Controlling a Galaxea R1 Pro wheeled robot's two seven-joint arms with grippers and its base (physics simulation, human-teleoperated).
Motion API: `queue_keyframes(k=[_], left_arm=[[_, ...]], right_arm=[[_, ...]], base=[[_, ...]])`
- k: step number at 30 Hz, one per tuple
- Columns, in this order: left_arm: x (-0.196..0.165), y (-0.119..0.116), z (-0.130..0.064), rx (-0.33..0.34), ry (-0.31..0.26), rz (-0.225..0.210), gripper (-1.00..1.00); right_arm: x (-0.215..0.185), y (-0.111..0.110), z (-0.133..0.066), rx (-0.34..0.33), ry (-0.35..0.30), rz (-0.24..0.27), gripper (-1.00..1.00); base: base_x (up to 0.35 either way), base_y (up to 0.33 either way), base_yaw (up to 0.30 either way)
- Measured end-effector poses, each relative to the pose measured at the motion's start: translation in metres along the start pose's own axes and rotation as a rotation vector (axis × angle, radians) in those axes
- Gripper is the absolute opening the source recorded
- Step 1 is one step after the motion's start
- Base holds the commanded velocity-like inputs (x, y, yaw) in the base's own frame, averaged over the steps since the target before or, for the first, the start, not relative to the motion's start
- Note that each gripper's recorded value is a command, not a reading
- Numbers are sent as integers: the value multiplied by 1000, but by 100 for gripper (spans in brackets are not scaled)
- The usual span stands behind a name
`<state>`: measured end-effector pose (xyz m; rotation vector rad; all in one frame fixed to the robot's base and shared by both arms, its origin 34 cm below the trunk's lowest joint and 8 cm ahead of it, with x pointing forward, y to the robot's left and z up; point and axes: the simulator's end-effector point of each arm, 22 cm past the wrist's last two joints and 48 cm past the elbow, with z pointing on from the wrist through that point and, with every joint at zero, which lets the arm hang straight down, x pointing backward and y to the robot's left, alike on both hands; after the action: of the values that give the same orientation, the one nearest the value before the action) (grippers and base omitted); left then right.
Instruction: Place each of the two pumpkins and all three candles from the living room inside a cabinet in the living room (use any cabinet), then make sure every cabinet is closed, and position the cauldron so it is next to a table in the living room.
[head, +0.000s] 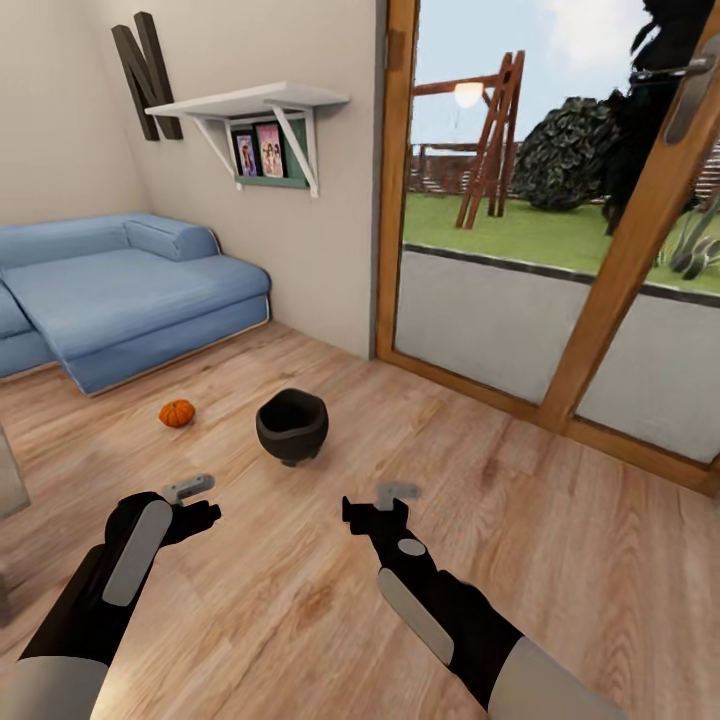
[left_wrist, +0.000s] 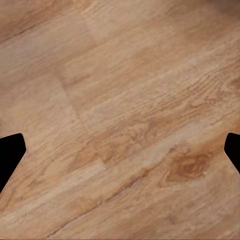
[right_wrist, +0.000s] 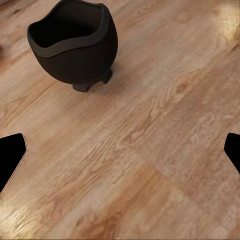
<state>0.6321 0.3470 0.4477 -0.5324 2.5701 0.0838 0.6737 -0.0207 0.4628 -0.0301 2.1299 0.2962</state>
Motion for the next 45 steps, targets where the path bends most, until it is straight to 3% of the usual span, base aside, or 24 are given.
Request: queue_keyframes(k=[16,29,33,45], left_arm=[[-12,-5,-11,-1,4,4,100],[-31,-10,-32,0,2,4,100],[-43,-17,-42,26,-33,0,100],[-45,-22,-44,43,-38,1,100]], right_arm=[[-14,1,-2,2,7,3,100],[-41,5,-10,-2,3,5,100],[-41,5,-10,-2,4,5,100],[-39,6,-10,-5,3,2,100]], base=[[42,0,221],[0,0,14],[32,0,0],[304,0,0]])
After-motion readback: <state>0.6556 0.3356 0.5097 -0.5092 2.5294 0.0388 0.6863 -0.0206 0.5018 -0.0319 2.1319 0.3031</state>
